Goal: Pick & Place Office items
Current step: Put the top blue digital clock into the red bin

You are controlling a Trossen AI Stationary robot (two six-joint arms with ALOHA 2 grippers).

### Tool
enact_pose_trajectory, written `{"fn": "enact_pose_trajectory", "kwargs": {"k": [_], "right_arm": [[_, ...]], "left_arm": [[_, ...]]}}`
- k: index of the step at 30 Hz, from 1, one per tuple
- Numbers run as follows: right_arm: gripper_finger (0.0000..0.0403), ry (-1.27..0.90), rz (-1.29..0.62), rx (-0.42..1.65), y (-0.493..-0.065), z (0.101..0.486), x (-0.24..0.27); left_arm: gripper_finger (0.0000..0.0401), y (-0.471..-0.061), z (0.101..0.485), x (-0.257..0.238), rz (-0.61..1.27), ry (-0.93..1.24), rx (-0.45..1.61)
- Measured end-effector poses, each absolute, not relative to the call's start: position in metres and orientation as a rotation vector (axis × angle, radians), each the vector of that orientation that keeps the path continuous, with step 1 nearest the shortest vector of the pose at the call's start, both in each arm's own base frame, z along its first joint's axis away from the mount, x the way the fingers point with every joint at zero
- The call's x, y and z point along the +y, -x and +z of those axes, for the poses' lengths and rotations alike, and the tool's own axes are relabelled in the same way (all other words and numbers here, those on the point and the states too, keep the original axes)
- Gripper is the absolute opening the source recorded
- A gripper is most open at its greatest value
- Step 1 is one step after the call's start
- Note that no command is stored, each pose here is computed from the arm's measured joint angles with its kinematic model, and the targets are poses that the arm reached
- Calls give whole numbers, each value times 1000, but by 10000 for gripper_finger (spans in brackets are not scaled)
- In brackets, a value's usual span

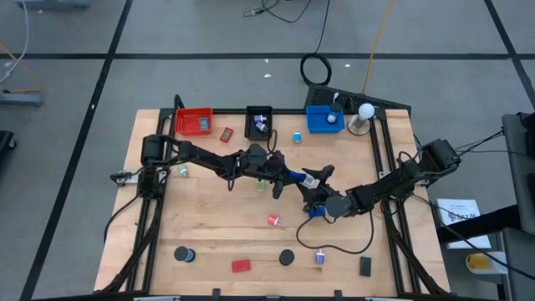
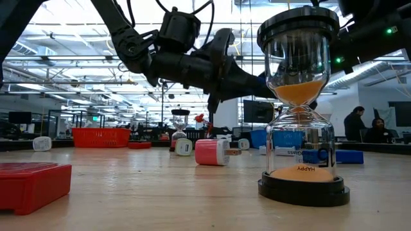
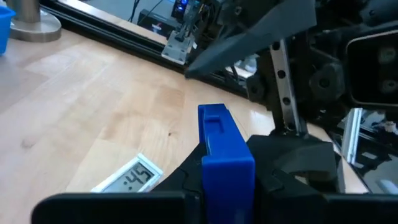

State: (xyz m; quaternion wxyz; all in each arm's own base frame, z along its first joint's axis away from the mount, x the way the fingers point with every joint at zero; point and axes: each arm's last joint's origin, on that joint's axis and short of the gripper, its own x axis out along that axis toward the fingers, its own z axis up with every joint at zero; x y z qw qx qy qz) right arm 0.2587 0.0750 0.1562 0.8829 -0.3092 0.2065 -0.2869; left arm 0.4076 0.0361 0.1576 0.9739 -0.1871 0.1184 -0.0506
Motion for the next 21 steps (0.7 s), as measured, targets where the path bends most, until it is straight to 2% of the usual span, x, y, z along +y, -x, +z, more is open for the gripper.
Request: {"fn": "enact_pose_trajectory", "kwargs": {"k": [5, 9, 21], "right_arm": [[301, 668, -750, 433, -256, 160, 73], [308, 672, -773, 437, -255, 161, 73], [282, 662, -804, 434, -254, 162, 72]], "left_arm": [[58, -406, 159, 42, -75, 362, 247], [57, -406, 158, 44, -70, 359, 250], [57, -400, 155, 43, -18, 309, 350]]}}
